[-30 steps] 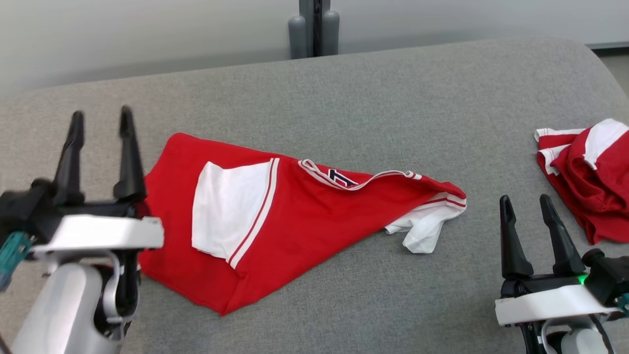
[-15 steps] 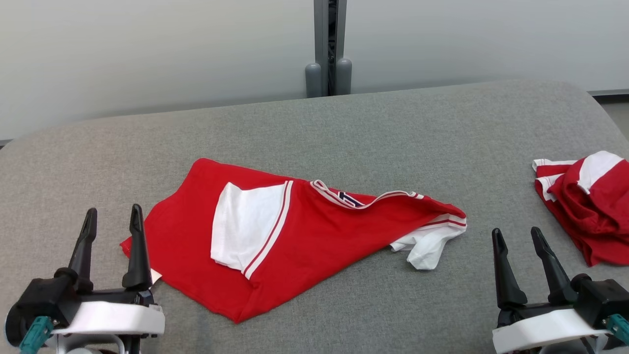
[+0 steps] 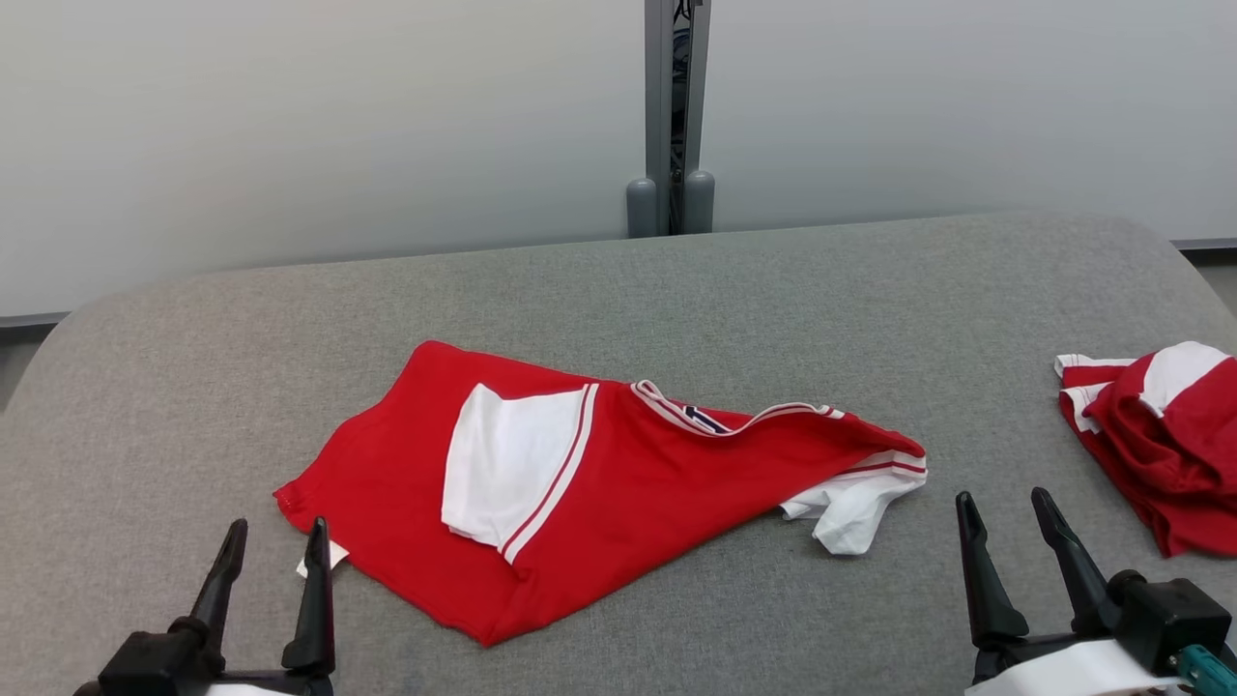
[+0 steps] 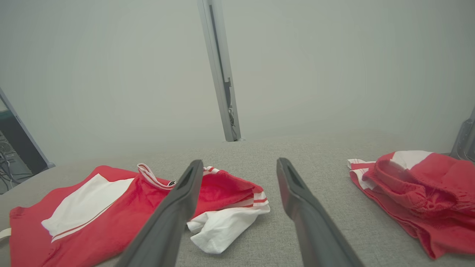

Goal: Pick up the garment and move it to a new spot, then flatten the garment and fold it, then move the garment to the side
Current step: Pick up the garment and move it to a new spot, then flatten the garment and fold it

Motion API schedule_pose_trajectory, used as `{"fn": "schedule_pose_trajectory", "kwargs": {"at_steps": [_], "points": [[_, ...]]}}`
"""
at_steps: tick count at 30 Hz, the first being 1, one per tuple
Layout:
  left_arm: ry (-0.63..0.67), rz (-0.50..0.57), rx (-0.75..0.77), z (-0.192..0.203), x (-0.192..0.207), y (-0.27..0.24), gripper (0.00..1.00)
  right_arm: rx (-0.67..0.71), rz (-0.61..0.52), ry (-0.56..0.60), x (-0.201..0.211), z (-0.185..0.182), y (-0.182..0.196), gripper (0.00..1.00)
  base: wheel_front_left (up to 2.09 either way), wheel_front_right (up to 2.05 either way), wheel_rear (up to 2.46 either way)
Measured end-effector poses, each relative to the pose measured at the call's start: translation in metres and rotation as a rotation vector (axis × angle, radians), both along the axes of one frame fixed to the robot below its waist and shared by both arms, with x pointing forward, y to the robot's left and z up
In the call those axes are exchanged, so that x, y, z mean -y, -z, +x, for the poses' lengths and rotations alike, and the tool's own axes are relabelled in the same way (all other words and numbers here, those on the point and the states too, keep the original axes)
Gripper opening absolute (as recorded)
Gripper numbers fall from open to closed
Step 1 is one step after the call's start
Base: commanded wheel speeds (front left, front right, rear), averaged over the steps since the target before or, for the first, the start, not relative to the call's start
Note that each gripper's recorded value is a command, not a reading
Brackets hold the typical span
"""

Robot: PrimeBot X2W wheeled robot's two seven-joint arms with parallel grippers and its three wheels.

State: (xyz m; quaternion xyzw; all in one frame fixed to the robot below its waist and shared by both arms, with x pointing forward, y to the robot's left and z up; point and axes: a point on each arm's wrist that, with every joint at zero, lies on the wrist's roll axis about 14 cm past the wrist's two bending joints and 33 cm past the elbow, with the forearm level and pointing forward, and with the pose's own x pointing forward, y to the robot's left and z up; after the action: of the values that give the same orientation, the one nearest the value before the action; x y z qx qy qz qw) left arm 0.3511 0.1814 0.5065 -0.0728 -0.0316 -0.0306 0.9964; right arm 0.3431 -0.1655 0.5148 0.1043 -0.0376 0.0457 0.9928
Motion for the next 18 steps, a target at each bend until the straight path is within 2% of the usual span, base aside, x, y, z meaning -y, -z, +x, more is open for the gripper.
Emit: {"fn": "schedule_pose_trajectory", "kwargs": {"at_steps": [18], "points": [[0.005, 0.005, -0.006, -0.007, 0.0045, 0.0012, 1.0, 0.0, -0.002, -0.012, -0.0034, -0.0067, -0.003, 1.0, 0.0, 0.0, 0.0]]}}
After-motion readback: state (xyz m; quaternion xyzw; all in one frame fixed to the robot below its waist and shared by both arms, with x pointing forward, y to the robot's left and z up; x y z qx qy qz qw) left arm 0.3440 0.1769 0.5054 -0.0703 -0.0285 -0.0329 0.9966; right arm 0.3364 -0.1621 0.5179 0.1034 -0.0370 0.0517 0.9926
